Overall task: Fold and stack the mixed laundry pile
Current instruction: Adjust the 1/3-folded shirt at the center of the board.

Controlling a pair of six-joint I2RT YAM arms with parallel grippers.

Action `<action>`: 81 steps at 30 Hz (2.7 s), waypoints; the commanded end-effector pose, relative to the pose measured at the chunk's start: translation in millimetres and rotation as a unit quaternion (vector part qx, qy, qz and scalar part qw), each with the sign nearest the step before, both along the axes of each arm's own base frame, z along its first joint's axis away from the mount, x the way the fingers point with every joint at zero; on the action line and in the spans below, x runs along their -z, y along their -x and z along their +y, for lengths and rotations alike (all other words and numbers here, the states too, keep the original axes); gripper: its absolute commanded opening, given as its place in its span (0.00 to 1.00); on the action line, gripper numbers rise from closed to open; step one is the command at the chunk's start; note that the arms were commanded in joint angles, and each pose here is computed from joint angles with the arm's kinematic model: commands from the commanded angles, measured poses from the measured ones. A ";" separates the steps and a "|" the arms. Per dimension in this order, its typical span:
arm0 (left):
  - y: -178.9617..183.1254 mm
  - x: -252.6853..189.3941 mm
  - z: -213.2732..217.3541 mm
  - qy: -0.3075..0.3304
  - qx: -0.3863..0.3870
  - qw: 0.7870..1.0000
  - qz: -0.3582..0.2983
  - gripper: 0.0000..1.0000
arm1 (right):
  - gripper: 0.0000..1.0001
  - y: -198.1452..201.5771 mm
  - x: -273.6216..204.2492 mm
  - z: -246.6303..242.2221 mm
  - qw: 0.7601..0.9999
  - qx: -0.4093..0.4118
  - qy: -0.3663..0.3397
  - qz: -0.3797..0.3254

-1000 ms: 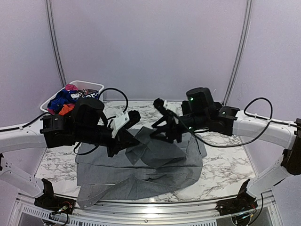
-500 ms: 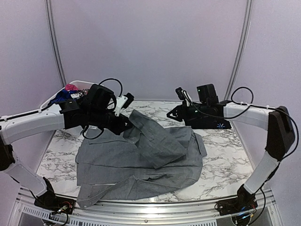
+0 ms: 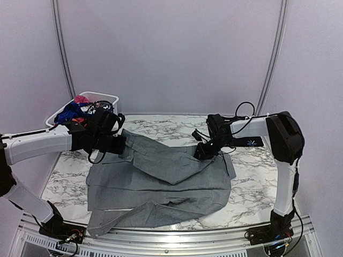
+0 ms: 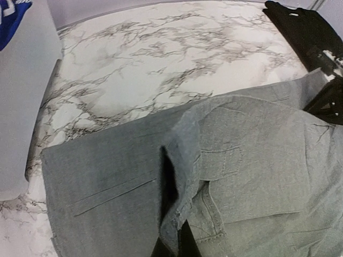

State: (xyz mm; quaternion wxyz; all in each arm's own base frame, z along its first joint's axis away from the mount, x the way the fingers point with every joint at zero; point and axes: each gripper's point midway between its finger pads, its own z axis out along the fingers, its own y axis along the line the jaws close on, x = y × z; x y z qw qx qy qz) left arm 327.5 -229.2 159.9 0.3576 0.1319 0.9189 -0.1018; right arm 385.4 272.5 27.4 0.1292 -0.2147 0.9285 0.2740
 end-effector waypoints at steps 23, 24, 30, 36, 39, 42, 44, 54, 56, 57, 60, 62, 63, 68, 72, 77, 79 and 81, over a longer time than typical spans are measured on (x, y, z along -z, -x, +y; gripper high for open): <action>0.8 80.0 68.6 -0.133 -0.129 0.981 0.056 0.00 | 0.38 -35.7 -88.2 -33.9 0.996 0.048 0.013 -0.070; 3.1 83.3 70.0 -0.139 -0.128 0.980 0.063 0.00 | 0.39 -38.2 -95.7 -33.3 0.996 0.048 0.010 -0.079; 8.0 67.4 83.2 -0.159 -0.137 0.976 0.051 0.32 | 0.39 -32.8 -119.4 -29.9 0.995 0.033 0.006 -0.089; 9.3 22.7 48.2 -0.171 -0.049 0.984 -0.006 0.56 | 0.38 5.0 -115.5 -14.3 0.997 0.002 0.002 -0.080; 17.1 34.3 38.2 -0.165 -0.027 0.986 0.016 0.56 | 0.37 19.3 -95.6 -4.6 0.998 -0.011 0.012 -0.066; 23.4 54.9 33.6 -0.158 -0.020 0.986 0.042 0.56 | 0.35 18.1 -72.8 -1.5 0.999 -0.002 0.014 -0.049; 24.2 68.2 31.8 -0.158 -0.022 0.986 0.056 0.56 | 0.35 12.3 -55.4 -2.5 0.999 0.010 0.026 -0.038; 22.2 128.3 34.5 -0.187 -0.048 0.974 0.118 0.56 | 0.32 0.5 11.0 -47.3 0.993 0.032 0.111 -0.004; 16.2 134.3 34.9 -0.187 -0.055 0.973 0.123 0.54 | 0.32 -11.6 15.6 -48.6 0.993 0.036 0.115 -0.007; 12.1 136.2 34.1 -0.187 -0.057 0.973 0.124 0.54 | 0.32 -18.2 16.2 -48.1 0.993 0.038 0.115 -0.009; -1.9 145.1 30.7 -0.195 -0.057 0.971 0.127 0.52 | 0.32 -41.3 12.7 -45.4 0.992 0.045 0.112 -0.023; -13.9 147.4 27.0 -0.197 -0.058 0.971 0.126 0.51 | 0.32 -54.8 11.3 -43.6 0.992 0.049 0.110 -0.028; -20.4 147.3 25.5 -0.195 -0.060 0.971 0.124 0.51 | 0.32 -61.0 8.6 -41.7 0.993 0.050 0.107 -0.031; -47.5 110.6 2.6 -0.139 -0.042 0.985 0.094 0.63 | 0.34 -74.6 -52.7 -19.2 0.995 0.031 0.045 -0.079; -35.6 60.0 -14.2 -0.066 0.004 0.996 0.061 0.86 | 0.37 -53.0 -122.4 -5.8 0.993 0.004 -0.027 -0.113; 25.9 29.3 -33.6 0.024 0.104 0.992 0.065 0.99 | 0.40 1.8 -147.0 -13.5 0.994 -0.002 -0.068 -0.087; 55.6 28.6 -41.4 0.038 0.139 0.987 0.071 0.99 | 0.41 27.8 -136.7 -22.7 0.996 0.005 -0.063 -0.062; 84.1 35.4 -49.8 0.046 0.166 0.981 0.086 0.99 | 0.40 50.9 -118.2 -38.5 0.998 0.028 -0.039 -0.032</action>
